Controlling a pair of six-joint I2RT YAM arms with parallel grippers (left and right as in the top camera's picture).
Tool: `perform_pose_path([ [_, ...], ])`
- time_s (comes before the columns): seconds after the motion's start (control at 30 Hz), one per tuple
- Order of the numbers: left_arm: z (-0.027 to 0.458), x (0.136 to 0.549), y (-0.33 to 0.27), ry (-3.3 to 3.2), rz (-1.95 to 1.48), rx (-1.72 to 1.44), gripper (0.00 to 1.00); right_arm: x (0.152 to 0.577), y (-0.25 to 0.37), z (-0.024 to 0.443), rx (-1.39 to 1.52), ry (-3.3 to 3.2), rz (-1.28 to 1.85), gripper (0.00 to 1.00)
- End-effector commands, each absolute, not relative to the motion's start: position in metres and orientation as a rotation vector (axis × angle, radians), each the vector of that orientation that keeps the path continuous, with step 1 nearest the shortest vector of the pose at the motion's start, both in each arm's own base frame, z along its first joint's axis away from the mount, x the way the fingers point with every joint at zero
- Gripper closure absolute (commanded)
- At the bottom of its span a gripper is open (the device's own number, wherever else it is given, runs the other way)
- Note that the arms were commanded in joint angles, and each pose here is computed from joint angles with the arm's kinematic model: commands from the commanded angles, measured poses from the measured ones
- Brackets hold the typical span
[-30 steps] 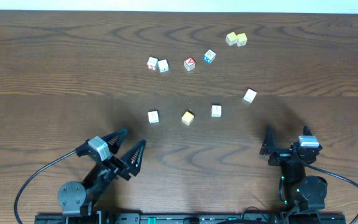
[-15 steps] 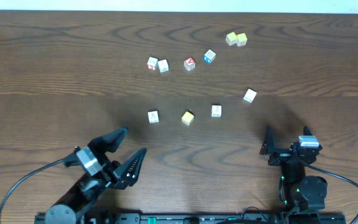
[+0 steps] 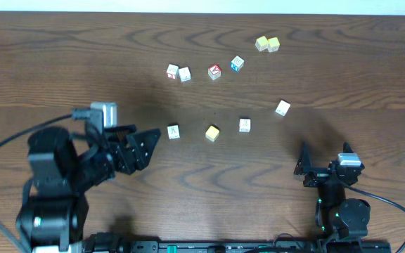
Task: Lift 4 blocks
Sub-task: 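Reach the left gripper forward toward the soccer-ball 'A' block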
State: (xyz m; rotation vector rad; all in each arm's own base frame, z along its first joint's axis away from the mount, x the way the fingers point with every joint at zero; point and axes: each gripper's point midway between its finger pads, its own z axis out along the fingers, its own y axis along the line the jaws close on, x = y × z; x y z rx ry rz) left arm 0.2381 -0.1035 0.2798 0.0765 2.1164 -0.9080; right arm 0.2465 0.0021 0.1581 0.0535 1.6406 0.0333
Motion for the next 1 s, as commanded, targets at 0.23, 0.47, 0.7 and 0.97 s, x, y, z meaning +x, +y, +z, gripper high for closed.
perform_pose_path([
  [0.23,0.242,0.252,-0.095,2.369,-0.763,-0.035,0.25,0.246,-0.002,0.158,0.058,1.641,0.010,0.01],
  [0.47,0.204,0.249,-0.084,2.747,-0.422,-0.129,0.09,0.246,-0.002,0.158,0.058,1.641,0.010,0.01],
  [0.7,0.178,0.271,-0.100,2.820,-0.439,-0.231,0.08,0.246,-0.002,0.158,0.058,1.640,0.011,0.01],
  [0.97,0.139,0.289,-0.105,2.923,-0.407,-0.308,0.06,0.246,-0.002,0.158,0.058,1.641,0.010,0.01],
])
